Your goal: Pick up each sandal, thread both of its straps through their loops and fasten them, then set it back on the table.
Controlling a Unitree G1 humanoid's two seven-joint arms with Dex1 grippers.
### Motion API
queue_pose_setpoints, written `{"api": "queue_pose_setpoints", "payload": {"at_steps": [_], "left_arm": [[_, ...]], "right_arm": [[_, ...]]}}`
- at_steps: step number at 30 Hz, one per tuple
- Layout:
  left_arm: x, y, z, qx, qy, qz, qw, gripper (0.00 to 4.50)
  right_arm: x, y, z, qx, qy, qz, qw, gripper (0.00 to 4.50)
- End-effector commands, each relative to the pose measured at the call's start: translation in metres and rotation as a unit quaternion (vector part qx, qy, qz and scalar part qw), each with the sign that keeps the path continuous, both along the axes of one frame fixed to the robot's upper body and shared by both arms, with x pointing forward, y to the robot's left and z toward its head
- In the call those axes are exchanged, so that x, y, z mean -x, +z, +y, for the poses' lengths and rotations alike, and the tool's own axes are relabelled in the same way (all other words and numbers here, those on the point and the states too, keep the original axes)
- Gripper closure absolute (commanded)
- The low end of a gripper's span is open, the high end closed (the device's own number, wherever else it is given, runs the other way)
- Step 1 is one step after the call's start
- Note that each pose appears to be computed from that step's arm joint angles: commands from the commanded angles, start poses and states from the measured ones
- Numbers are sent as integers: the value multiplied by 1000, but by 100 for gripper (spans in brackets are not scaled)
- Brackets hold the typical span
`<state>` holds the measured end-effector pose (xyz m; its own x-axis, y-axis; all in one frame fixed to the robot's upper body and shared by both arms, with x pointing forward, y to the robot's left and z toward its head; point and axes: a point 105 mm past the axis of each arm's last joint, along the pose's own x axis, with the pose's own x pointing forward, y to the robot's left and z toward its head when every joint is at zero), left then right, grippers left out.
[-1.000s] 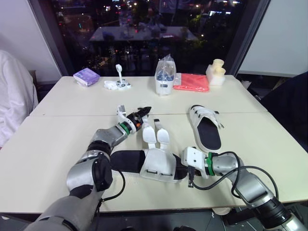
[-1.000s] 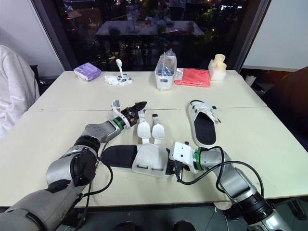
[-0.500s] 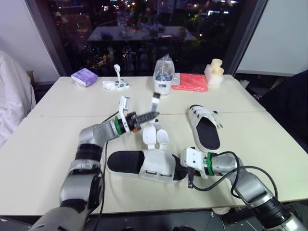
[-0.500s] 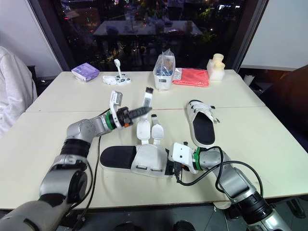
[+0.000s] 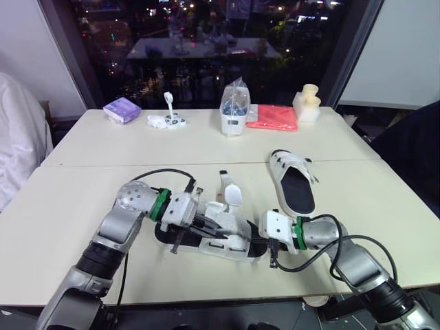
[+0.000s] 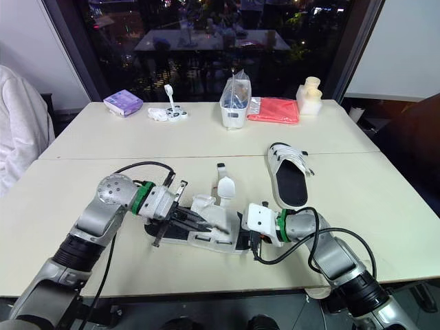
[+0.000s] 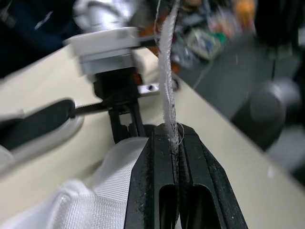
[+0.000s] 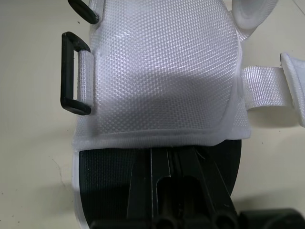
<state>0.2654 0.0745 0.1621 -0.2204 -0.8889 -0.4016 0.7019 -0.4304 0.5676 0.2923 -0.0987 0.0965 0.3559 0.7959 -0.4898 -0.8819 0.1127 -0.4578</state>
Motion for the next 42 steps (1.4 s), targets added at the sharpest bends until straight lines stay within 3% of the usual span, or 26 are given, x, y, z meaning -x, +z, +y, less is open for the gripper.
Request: {"api": "queue_pose_setpoints", "payload": {"at_steps": [1, 4, 7, 14, 19, 22, 26, 29, 31, 37, 42], "left_arm": [[12, -8, 2, -16, -67, -83, 994, 445], [17, -11, 1, -7, -97, -124, 988, 445], [26, -14, 2, -8, -120, -136, 983, 367], [47, -34, 26, -54, -132, -132, 981, 12], [67, -51, 53, -89, -113, -91, 985, 5], [74, -55, 65, -81, -27, 18, 996, 5], [72, -50, 62, -50, 87, 172, 980, 5], [65, -50, 59, -37, 166, 291, 941, 5], [57, -51, 51, -16, 225, 390, 893, 5], [48, -63, 43, -17, 306, 483, 820, 5], [56, -72, 31, -27, 317, 516, 795, 5]], "right_arm": [[-1, -16, -7, 28, -5, 25, 999, 450], [-3, -15, -8, 26, -10, 26, 999, 450], [-7, -14, -8, 23, -14, 27, 999, 450], [-10, -15, -8, 31, -12, 19, 999, 450], [-10, -18, -8, 39, -9, 24, 999, 450], [-10, -19, -7, 38, -9, 23, 999, 450], [-9, -20, -7, 37, -8, 23, 999, 450], [-10, -18, -5, 28, -11, 26, 999, 450], [-11, -19, -5, 29, -11, 24, 999, 450], [-9, -18, -3, 25, -13, 24, 999, 450], [-5, -20, -3, 26, -8, 28, 999, 450]]}}
